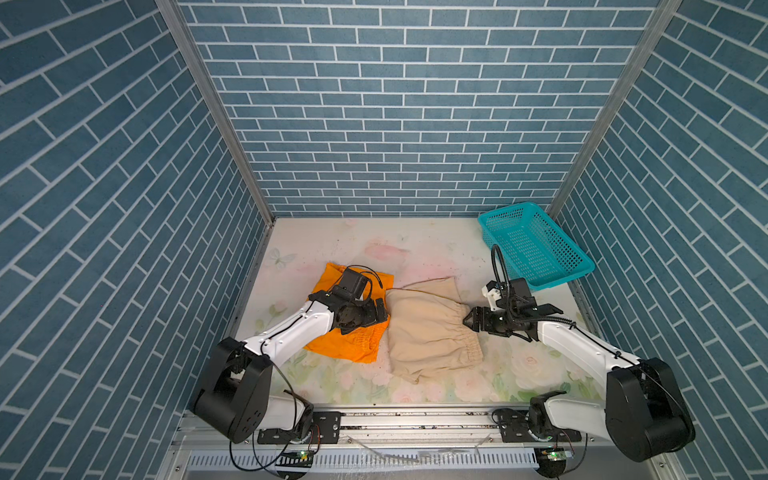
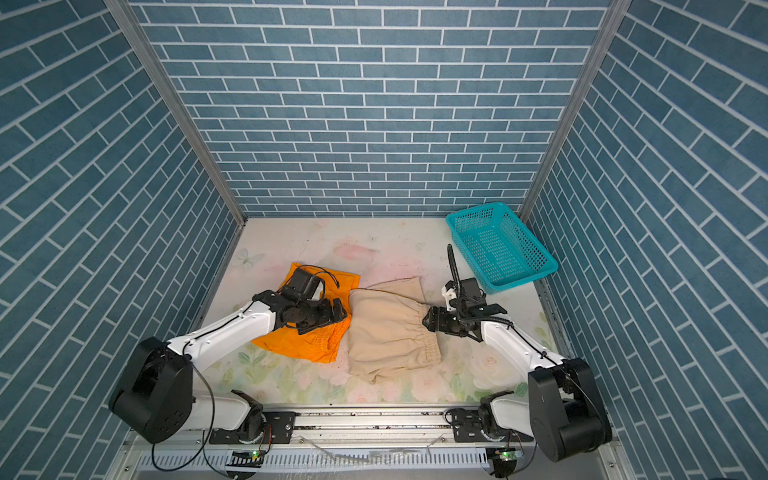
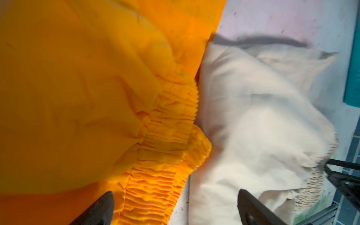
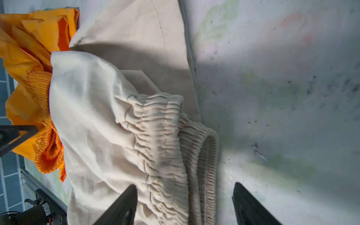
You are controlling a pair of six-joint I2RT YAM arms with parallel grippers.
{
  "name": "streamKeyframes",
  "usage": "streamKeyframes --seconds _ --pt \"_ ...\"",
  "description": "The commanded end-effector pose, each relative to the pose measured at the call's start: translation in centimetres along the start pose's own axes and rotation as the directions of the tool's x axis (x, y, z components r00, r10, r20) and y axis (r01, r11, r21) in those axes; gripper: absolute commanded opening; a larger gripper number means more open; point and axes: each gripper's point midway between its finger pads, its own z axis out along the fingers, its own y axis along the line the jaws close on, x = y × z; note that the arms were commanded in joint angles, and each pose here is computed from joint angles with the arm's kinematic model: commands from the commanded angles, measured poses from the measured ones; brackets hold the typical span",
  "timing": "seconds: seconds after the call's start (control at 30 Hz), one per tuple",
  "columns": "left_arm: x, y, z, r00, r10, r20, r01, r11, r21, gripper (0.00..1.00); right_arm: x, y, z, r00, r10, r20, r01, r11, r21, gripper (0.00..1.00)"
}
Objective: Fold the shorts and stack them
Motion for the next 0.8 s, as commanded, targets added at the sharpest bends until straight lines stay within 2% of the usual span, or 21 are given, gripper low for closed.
streamKeyframes --seconds 0.0,0.1,0.23,0.43,0.57,0.77 --pt "-0.2 -1.6 -2.6 0.998 0.045 0.044 -0.045 0.999 -0.004 1.0 0.4 0.5 0.9 1.0 -0.031 0.005 0.031 0.997 -0.067 0.79" --pt "1.2 -3.8 -2.2 0.996 0.078 0.04 -0.082 0.993 0.083 1.0 0.8 -0.1 1.7 1.0 -0.015 -0.018 0.014 0.999 -0.05 0.79" --pt "3.8 -5.2 0.2 0.993 0.119 0.001 -0.119 0.985 0.125 1.0 1.5 -0.7 2.4 0.999 0.003 -0.042 -0.005 0.999 -0.04 0.79" --pt "6.1 -5.7 3.5 0.977 0.206 -0.063 -0.2 0.976 0.082 1.0 1.7 -0.8 2.9 0.998 0.037 -0.046 -0.04 0.998 -0.052 0.79" --pt "6.8 -5.0 5.3 0.97 0.22 -0.101 -0.217 0.975 0.04 1.0 1.9 -0.8 3.0 0.995 0.091 -0.044 -0.093 0.994 -0.057 0.78" --pt "7.7 -5.2 7.1 0.96 0.249 -0.125 -0.246 0.968 0.038 1.0 2.7 -0.3 3.8 0.988 0.146 -0.055 -0.152 0.98 -0.129 0.74"
